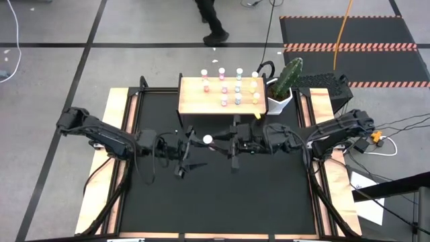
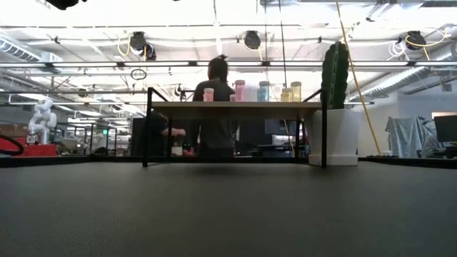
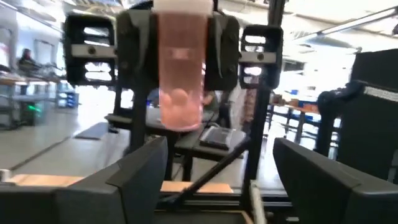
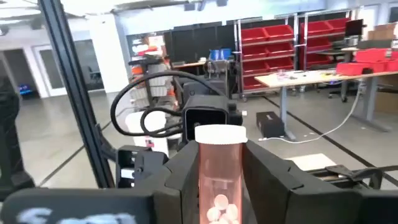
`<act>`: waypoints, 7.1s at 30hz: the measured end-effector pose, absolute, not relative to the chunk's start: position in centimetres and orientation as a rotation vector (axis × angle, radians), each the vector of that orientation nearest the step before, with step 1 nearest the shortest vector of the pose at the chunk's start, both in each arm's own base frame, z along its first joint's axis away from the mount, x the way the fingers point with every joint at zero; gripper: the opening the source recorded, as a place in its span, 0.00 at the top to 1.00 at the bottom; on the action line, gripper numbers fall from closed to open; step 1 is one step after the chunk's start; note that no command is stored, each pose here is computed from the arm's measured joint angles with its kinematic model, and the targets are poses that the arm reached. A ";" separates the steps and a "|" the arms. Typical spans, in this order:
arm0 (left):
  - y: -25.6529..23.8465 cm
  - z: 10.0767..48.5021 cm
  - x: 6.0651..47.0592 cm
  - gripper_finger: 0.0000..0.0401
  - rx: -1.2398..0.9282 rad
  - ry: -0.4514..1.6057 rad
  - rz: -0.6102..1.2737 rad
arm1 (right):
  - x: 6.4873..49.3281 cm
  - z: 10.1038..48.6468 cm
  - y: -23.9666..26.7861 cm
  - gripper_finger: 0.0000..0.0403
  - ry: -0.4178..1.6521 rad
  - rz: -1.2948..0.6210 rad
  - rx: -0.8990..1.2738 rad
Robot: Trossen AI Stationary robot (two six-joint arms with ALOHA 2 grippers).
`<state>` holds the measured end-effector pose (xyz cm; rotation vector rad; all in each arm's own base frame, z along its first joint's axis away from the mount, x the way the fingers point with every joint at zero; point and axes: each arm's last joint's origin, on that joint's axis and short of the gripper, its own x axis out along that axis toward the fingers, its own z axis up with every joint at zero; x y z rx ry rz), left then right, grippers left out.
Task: Pick and place medicine bottles onto shelf by color
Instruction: Put the red pill bottle on the shelf aligned with the other red pill bottles
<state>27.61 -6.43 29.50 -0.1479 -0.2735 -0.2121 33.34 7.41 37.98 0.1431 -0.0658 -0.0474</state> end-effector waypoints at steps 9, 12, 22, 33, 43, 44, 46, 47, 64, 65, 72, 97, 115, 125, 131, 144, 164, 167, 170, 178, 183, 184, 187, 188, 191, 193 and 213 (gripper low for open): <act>-5.2 30.0 27.7 0.34 -0.135 -0.329 -0.125 | 33.8 37.7 6.4 0.73 -0.053 0.072 0.144; -5.3 29.8 27.7 0.38 -0.125 -0.314 -0.164 | 34.2 37.0 6.2 0.73 -0.053 0.069 0.151; -5.0 29.7 27.8 0.49 -0.090 -0.306 -0.153 | 34.1 34.9 6.0 0.73 -0.175 0.074 0.208; -4.8 29.5 27.9 0.69 -0.115 -0.281 -0.161 | 34.0 34.1 5.9 0.73 -0.165 0.072 0.222; -4.6 29.4 28.0 0.49 -0.137 -0.268 -0.156 | 34.2 34.1 4.7 0.73 -0.155 0.133 0.204; -4.5 29.4 28.0 0.47 -0.137 -0.267 -0.154 | 34.2 34.1 4.7 0.73 -0.155 0.132 0.203; -4.5 29.4 28.0 0.46 -0.137 -0.267 -0.152 | 34.2 34.1 4.7 0.73 -0.158 0.132 0.201; -4.5 29.4 28.0 0.47 -0.135 -0.267 -0.153 | 34.2 34.1 4.7 0.73 -0.159 0.132 0.197; -4.1 29.4 28.1 0.74 -0.180 -0.257 -0.200 | 34.2 34.1 4.5 0.73 -0.160 0.147 0.183; -4.1 29.4 28.1 0.74 -0.179 -0.256 -0.199 | 34.2 34.1 4.5 0.73 -0.157 0.145 0.182; -4.0 29.3 28.1 0.71 -0.175 -0.249 -0.195 | 34.3 33.5 4.5 0.67 -0.096 0.140 0.176; -1.7 26.2 28.6 0.72 -0.033 0.063 -0.053 | 31.8 44.3 2.5 0.36 0.513 -0.034 0.153; -0.2 25.3 28.6 0.72 0.103 0.152 -0.014 | 36.9 39.5 0.7 0.36 0.785 0.022 -0.083; 0.2 25.3 28.6 0.72 0.121 0.151 -0.003 | 37.3 39.1 0.1 0.44 0.793 0.053 -0.034; 0.8 25.2 28.6 0.72 0.114 0.163 0.017 | 37.7 37.4 0.1 0.48 0.836 0.053 -0.044; 0.9 25.1 28.6 0.72 0.116 0.173 0.020 | 38.0 36.7 -0.2 0.55 0.829 0.044 -0.039; 1.0 24.9 28.5 0.72 0.096 0.201 0.024 | 38.0 36.8 -0.7 0.72 0.830 0.028 -0.039; 1.0 24.9 28.5 0.72 0.079 0.199 0.035 | 38.0 36.8 -0.8 0.72 0.830 0.011 -0.048; 1.0 24.9 28.5 0.68 0.040 0.197 0.056 | 38.0 36.8 -1.1 0.72 0.828 0.003 -0.046; 1.4 26.4 26.9 0.35 0.038 0.199 0.187 | 38.0 37.0 -3.3 0.72 0.802 -0.053 -0.034; 1.7 27.2 24.2 0.15 0.060 0.312 0.278 | 37.9 37.2 -5.5 0.72 0.775 -0.048 0.005; 1.9 27.3 23.6 0.12 0.062 0.340 0.286 | 38.0 37.2 -6.0 0.72 0.763 -0.036 0.023; 2.3 27.8 22.0 0.06 0.060 0.376 0.315 | 39.1 36.9 -7.8 0.72 0.708 -0.048 0.059; 2.5 27.9 21.5 0.05 0.058 0.383 0.334 | 39.4 36.6 -8.5 0.72 0.717 -0.061 0.062; 3.1 28.4 20.5 0.04 0.049 0.380 0.375 | 40.5 36.3 -10.6 0.72 0.709 -0.096 0.057; 3.4 28.6 20.2 0.04 0.039 0.368 0.395 | 41.0 36.2 -12.1 0.72 0.703 -0.122 0.054; 4.0 27.6 19.5 0.06 -0.012 0.478 0.426 | 41.1 31.7 -18.3 0.72 0.861 -0.178 0.025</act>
